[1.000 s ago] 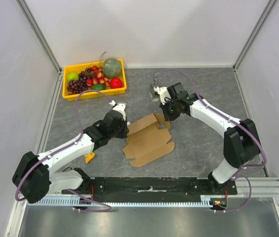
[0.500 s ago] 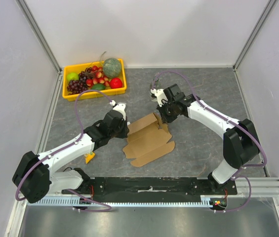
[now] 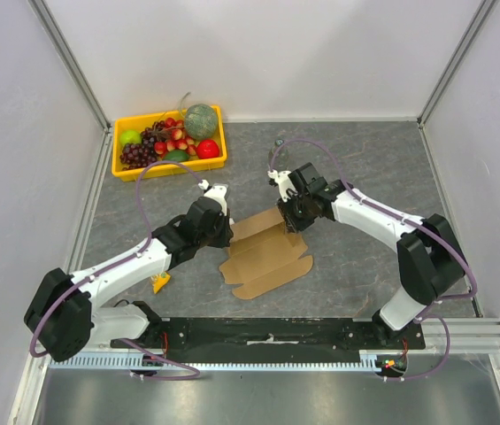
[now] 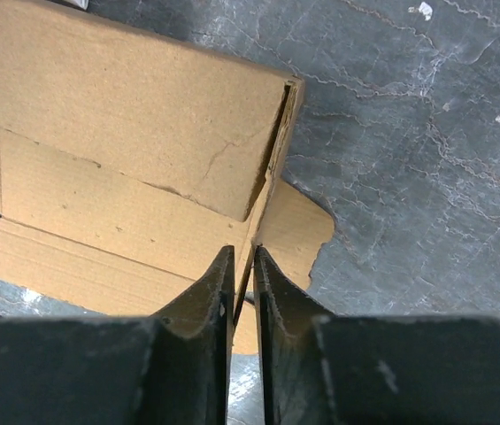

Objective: Fold the paper box

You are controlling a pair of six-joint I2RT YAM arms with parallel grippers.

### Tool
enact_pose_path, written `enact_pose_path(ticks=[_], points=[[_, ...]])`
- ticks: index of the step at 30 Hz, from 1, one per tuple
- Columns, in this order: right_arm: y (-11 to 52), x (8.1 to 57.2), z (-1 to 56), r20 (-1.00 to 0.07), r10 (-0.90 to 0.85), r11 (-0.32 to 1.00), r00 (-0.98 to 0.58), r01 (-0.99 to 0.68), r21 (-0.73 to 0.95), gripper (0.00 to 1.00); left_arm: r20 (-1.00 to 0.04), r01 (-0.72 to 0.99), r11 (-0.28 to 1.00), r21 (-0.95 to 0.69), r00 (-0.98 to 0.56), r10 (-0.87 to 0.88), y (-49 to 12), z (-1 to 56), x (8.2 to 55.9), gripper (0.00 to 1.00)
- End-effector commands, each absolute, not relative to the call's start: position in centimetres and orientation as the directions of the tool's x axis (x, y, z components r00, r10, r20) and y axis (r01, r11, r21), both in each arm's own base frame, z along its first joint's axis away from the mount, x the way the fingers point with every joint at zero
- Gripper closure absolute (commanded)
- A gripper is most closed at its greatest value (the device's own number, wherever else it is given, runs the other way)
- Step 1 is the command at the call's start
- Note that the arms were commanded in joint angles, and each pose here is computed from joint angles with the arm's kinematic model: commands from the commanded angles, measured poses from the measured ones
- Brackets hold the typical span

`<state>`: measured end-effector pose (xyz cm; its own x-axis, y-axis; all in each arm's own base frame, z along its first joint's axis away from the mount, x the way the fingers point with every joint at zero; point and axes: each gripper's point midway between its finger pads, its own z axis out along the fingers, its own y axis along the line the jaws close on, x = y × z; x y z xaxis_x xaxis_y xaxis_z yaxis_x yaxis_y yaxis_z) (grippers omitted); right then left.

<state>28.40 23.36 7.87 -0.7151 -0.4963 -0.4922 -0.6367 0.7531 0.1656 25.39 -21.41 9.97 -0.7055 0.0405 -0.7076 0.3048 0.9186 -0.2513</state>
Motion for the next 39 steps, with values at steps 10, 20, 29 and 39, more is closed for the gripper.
enact_pose_path(ticks=[10, 20, 29, 39], points=[[23.0, 29.8, 11.7, -0.644, -0.406, 0.797, -0.649, -0.596, 0.099, 0.54, -0.633, 0.285, 0.931, -0.227, -0.770, 0.081, -20.6, 7.2, 23.9, 0.93], [20.2, 32.9, 15.1, -0.765, -0.246, 0.901, -0.595, -0.431, 0.046, 0.46, -0.633, 0.281, 0.933, -0.225, -0.770, 0.080, -20.4, 7.2, 23.8, 0.93], [19.1, 32.5, 10.2, -0.716, -0.310, 0.891, -0.625, -0.455, 0.012, 0.41, -0.641, 0.286, 0.930, -0.231, -0.764, 0.075, -20.6, 7.8, 23.9, 0.93], [21.6, 31.2, 7.5, -0.753, -0.315, 0.811, -0.577, -0.576, 0.103, 0.36, -0.645, 0.293, 0.928, -0.230, -0.760, 0.080, -20.8, 8.1, 24.1, 0.93]])
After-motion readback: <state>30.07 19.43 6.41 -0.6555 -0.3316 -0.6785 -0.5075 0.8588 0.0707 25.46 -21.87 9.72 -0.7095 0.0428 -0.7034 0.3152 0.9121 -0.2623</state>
